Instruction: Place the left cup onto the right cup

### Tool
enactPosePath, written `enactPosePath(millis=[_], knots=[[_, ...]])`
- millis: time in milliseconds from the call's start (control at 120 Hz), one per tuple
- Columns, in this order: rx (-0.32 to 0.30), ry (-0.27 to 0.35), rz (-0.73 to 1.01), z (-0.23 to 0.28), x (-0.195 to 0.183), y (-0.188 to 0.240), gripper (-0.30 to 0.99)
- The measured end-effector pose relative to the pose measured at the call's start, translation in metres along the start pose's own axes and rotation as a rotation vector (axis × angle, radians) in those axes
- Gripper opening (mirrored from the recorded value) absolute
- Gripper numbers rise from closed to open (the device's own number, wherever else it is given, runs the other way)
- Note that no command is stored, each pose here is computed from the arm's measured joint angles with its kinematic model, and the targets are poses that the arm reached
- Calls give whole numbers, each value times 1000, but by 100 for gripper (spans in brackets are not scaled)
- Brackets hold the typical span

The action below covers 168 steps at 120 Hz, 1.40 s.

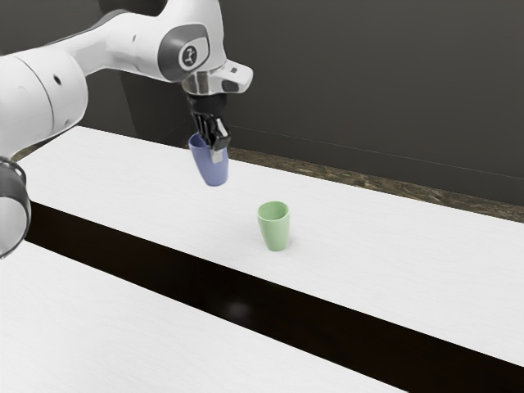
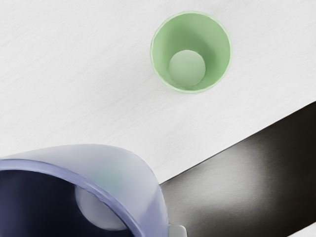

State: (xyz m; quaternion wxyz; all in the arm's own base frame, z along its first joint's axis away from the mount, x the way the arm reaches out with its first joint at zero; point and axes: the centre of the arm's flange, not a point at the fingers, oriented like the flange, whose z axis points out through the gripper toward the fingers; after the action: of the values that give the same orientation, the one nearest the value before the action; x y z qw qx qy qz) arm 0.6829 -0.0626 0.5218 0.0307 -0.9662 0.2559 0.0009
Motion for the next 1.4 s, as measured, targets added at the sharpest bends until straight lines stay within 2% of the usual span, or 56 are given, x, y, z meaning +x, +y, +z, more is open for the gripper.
enactPosePath(millis=[225, 750, 1400], knots=[[-6, 17, 32, 2, 33, 15, -9], [2, 44, 42, 31, 75, 19, -9], [-24, 55, 44, 72, 95, 27, -9]])
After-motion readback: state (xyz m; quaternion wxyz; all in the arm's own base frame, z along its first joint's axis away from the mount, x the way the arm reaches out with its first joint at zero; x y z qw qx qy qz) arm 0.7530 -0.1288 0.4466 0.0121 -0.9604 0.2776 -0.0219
